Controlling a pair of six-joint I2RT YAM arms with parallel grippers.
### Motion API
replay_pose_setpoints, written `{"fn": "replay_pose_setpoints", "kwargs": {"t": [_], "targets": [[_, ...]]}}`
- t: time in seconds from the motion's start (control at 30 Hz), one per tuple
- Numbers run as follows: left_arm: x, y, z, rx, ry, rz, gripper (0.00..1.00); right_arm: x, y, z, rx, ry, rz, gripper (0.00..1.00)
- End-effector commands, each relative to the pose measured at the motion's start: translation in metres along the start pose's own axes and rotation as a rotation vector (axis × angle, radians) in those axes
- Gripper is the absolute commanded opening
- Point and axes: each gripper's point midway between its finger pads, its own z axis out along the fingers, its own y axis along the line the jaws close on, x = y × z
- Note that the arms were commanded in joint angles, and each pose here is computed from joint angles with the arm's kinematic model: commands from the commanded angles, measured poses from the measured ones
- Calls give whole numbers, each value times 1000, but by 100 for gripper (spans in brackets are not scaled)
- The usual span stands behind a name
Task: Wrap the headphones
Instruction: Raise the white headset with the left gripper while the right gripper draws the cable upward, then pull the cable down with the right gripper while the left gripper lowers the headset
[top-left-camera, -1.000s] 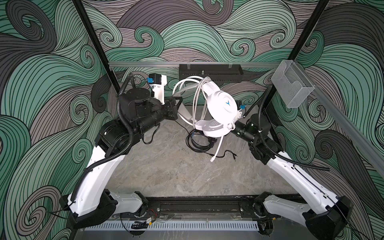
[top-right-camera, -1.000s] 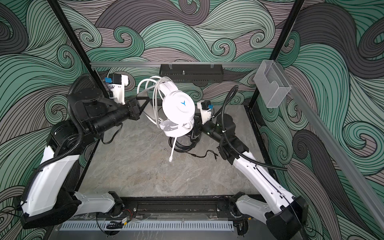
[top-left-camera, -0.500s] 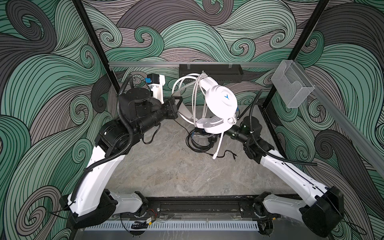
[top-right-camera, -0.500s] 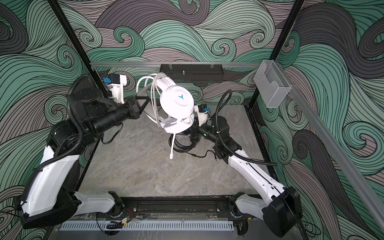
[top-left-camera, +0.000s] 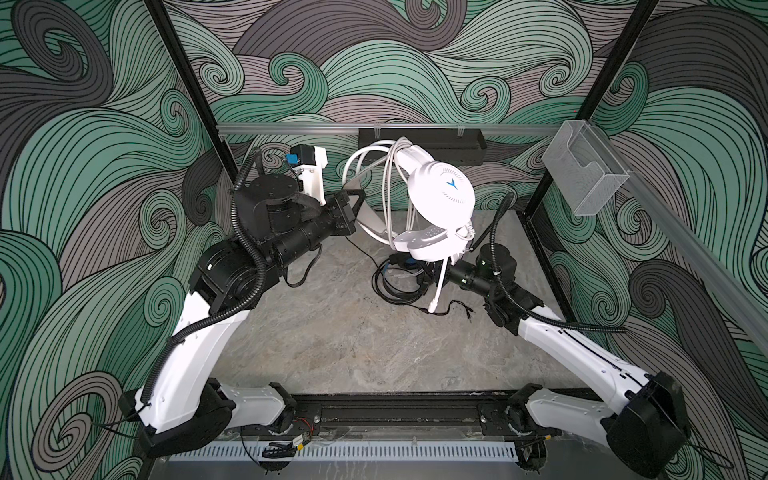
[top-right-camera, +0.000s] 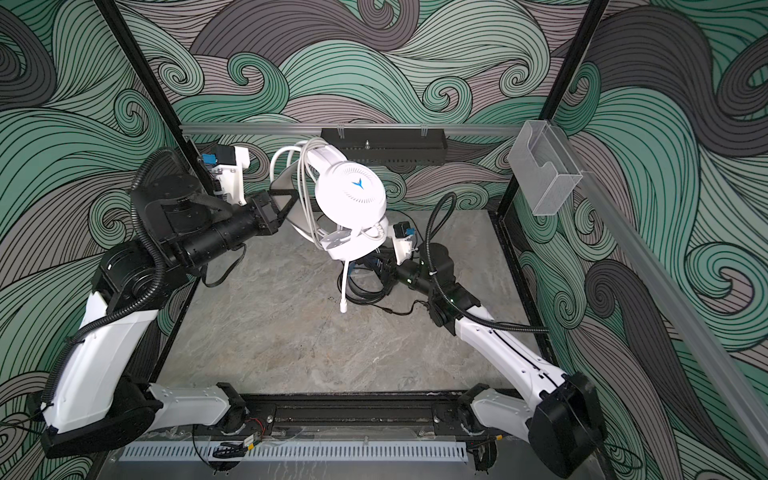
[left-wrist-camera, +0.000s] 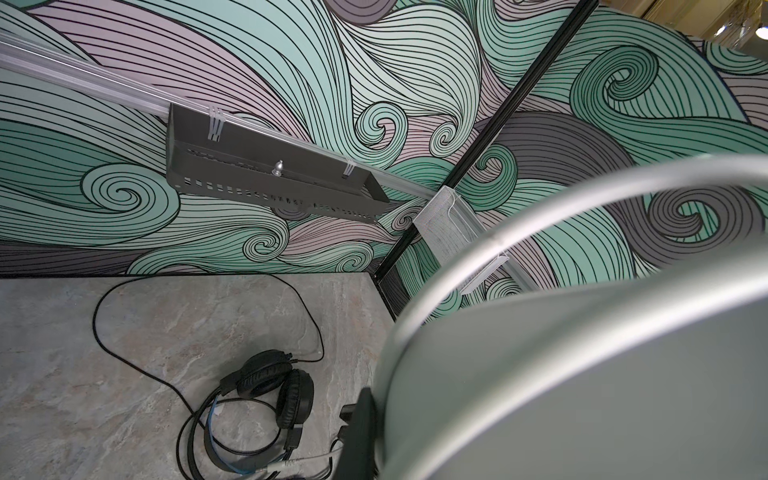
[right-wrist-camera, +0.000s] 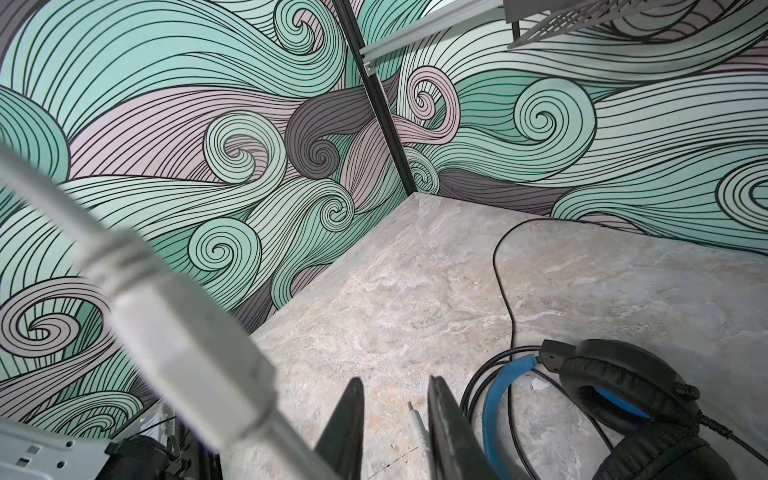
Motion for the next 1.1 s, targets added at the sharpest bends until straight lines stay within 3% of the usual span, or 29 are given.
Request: {"fn": "replay_pose_setpoints", "kwargs": {"t": [0.0,0.67,0.93,1.07], "targets": [[-39,-25,-18,104,-128,-63,0,3,2,5,-15,-11,8,27],[-43,-34,-20,159,-144,-101,0,32,-4,27,-18,36,86,26],[-41,-32,-17,149,-138,-117,0,33,-3,28,-23,50,67,2],[-41,-30,-16,143,-142,-130,0,37,-3,23,-14,74,39,0]]}}
